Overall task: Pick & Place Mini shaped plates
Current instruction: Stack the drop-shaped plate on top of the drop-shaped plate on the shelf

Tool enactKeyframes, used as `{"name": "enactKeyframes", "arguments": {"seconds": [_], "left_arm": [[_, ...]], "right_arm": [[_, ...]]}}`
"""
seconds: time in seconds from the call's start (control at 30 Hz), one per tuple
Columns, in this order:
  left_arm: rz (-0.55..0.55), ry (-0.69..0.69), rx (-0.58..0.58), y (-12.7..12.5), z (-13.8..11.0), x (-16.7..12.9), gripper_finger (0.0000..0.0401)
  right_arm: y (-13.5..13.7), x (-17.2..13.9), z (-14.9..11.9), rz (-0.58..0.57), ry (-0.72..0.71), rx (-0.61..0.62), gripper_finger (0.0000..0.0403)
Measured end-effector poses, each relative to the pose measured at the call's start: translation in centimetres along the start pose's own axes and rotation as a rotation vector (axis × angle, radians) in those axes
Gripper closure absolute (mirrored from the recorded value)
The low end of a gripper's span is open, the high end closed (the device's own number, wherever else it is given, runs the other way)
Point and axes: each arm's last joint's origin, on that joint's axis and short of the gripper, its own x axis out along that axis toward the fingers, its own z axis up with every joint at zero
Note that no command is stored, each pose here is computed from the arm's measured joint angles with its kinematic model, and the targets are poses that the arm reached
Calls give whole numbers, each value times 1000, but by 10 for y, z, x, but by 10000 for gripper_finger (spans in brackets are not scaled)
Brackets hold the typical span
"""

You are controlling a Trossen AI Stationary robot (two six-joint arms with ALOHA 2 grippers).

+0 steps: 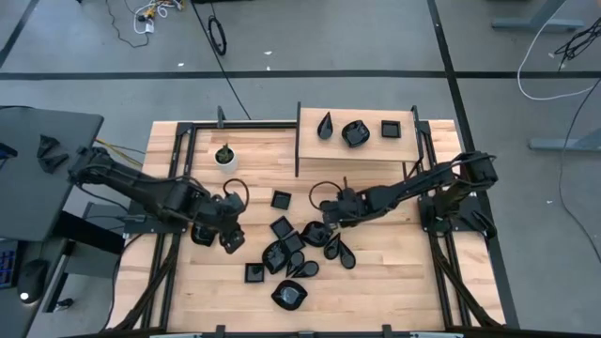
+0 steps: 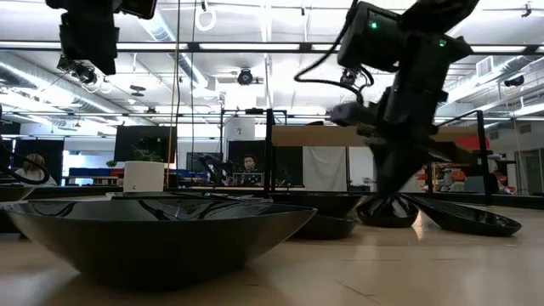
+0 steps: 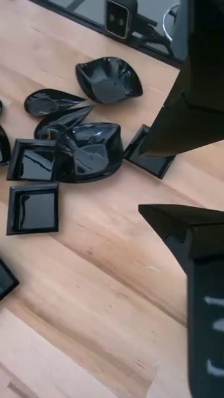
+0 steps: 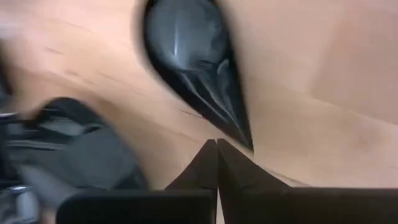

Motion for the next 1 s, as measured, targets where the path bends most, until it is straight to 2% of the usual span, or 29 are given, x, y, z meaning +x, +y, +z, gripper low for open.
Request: {"name": "enactKeyframes", "arguments": {"seconds": [0.17, 0.3, 0.47, 0.6, 1.0], "left_arm": [[18, -19, 30, -3, -5, -1, 263], [13, -9, 49, -5, -9, -1, 263], [22, 12, 87, -7, -15, -2, 263], [28, 11, 109, -8, -19, -3, 263], [37, -18, 105, -10, -22, -4, 263]], "right_arm": [[-6, -3, -1, -69, -65, 68, 399], [-4, -6, 0, -43, -151, 151, 399], [-2, -6, -4, -21, -54, 151, 399], [-2, -6, -5, -26, -56, 144, 399], [-5, -5, 27, -31, -361, 238, 399]]}}
